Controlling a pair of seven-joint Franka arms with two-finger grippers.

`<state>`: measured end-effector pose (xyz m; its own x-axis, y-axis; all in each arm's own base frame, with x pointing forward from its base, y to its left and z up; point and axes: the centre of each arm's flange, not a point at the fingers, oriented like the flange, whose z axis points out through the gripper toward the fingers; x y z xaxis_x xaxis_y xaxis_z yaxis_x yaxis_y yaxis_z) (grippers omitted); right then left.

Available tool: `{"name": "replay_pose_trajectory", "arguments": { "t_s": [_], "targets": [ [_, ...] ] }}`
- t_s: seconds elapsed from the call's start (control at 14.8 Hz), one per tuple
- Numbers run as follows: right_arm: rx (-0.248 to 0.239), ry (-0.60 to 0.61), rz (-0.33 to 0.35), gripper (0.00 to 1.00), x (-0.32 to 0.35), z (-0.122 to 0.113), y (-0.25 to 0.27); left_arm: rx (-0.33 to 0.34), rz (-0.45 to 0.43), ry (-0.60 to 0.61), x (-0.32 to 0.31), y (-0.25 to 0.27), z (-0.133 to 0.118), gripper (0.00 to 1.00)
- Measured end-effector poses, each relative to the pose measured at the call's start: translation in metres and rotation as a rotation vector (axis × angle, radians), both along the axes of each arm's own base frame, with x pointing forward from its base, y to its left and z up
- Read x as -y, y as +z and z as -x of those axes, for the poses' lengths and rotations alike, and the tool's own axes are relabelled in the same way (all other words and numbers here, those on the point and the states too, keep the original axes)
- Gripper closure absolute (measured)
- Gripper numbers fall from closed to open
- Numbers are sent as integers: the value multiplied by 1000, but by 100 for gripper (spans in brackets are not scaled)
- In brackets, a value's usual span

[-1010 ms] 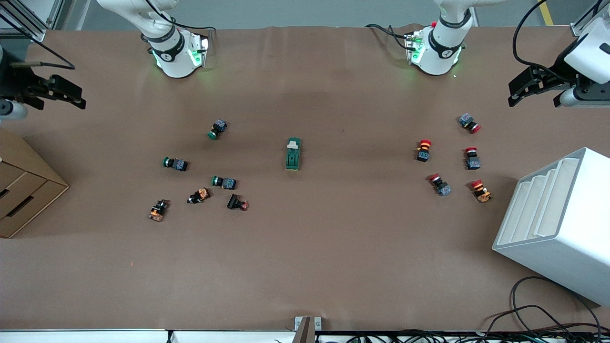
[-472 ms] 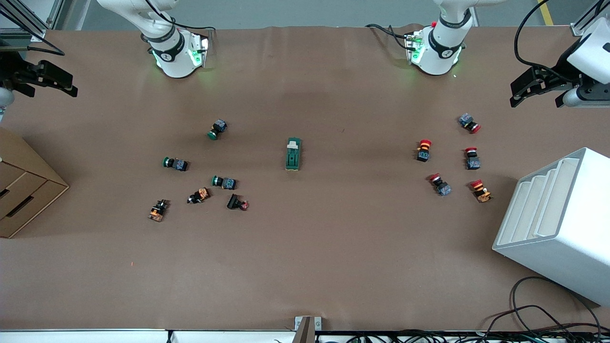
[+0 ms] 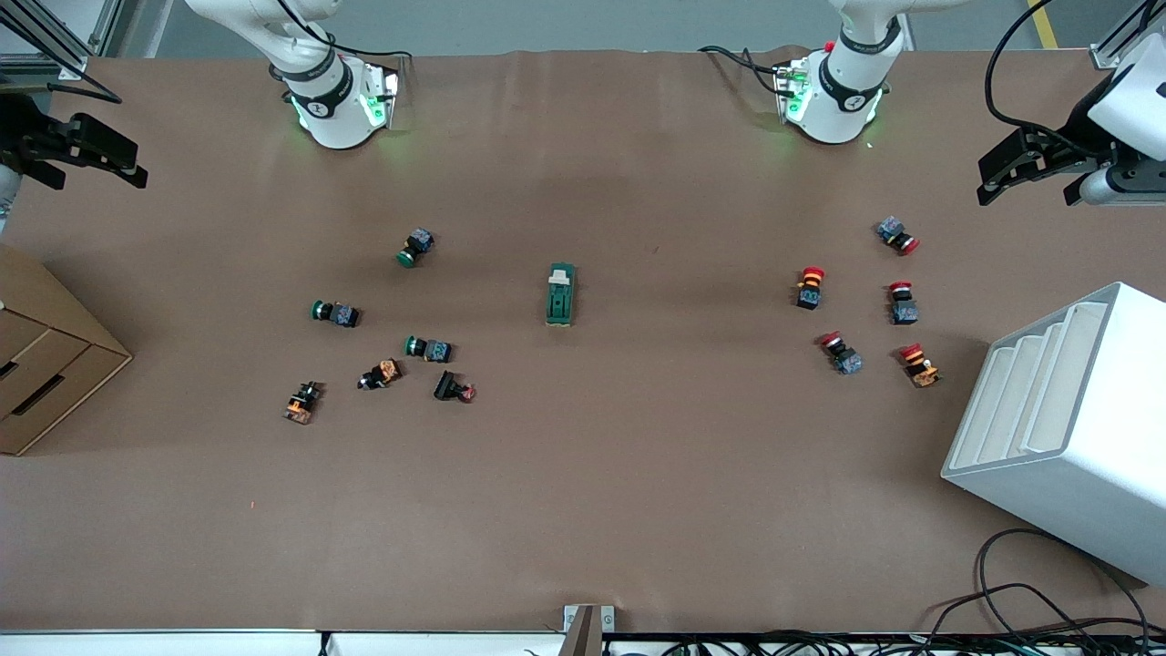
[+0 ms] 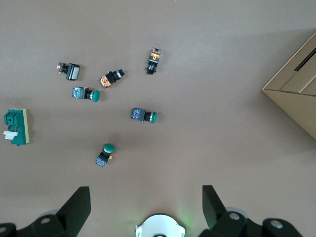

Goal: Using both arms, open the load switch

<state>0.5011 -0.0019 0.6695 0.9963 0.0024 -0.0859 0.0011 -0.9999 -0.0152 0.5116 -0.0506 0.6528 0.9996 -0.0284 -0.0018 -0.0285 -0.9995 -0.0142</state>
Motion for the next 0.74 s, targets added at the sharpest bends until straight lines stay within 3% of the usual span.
{"name": "replay_pose_trajectory", "arguments": {
  "t_s": [0.4, 0.74],
  "targets": [
    [37, 1, 0, 0, -1, -1, 17, 3, 1, 1, -1, 1, -1, 0],
    [35, 10, 0, 0, -5, -2, 15, 3, 1, 3, -2, 1, -2, 0]
  ]
}}
